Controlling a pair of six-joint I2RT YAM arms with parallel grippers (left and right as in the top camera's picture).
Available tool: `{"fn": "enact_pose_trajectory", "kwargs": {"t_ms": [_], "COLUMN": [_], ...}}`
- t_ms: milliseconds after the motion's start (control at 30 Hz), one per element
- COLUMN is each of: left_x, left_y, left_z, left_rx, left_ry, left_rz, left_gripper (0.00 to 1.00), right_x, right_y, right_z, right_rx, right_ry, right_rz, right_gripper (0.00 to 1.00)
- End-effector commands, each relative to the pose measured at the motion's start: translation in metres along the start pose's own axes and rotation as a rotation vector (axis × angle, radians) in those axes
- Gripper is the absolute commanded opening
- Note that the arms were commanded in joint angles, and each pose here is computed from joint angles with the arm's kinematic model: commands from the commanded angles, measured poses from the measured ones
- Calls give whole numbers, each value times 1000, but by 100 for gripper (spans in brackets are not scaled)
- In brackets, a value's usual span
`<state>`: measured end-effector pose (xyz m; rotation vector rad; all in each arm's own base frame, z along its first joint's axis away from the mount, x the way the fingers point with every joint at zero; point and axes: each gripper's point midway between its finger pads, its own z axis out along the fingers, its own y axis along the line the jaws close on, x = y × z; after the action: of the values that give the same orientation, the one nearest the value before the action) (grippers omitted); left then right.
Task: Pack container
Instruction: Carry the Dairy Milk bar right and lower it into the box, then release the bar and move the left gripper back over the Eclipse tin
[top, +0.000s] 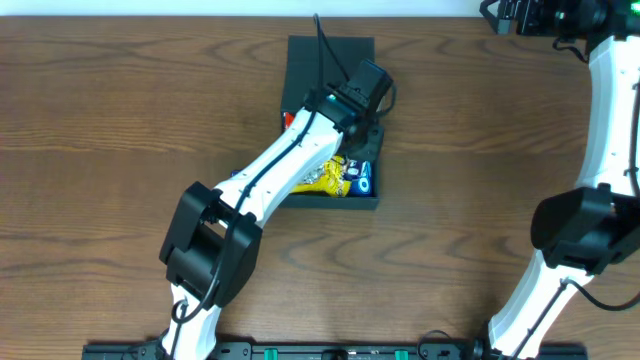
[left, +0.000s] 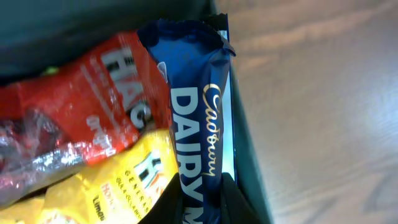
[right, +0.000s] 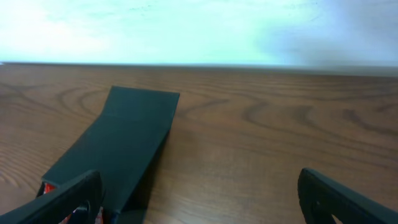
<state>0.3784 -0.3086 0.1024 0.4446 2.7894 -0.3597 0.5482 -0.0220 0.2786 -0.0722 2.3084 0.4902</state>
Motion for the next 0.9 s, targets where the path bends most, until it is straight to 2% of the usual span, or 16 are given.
{"fn": "enact_pose_trajectory", "kwargs": {"t_ms": [0,233,467,633,733,767,800,833,867], "left_x": [-15,-12,-7,-6,-3,-2,-2,-2,-1], "left_y": [5,6,-2,-4,-13,-16,-18,-19,-21], "left_z": [-12,-11,-11,-11,-11,-11,-12,-12,-12], "left_rx": [-37,-37,5,15,69,86,96,103,111], "left_ry": [-72,-59,-30,-23,-1,5,7,11,14], "left_rz": [-77,-161,-162,-162,-161,-160,-160,-158,-156], "left_gripper": [6,6,6,16,15,18,29,46,58], "right_x": [-10,-10,-7,-6,-6,-6,-6,-6,-6], "right_y": [5,5,5,5,5,5,5,5,5], "right_z": [-18,-18,-18,-18,-18,-18,-18,-18,-18], "right_rx": [9,9,9,9,9,9,9,9,9], "right_ry": [-37,-34,-25,-21,-21,-21,-22,-22,-22], "right_rz": [-3,-2,5,7,7,7,7,7,7], "right_gripper": [99,99,99,99,99,99,99,99,99]}}
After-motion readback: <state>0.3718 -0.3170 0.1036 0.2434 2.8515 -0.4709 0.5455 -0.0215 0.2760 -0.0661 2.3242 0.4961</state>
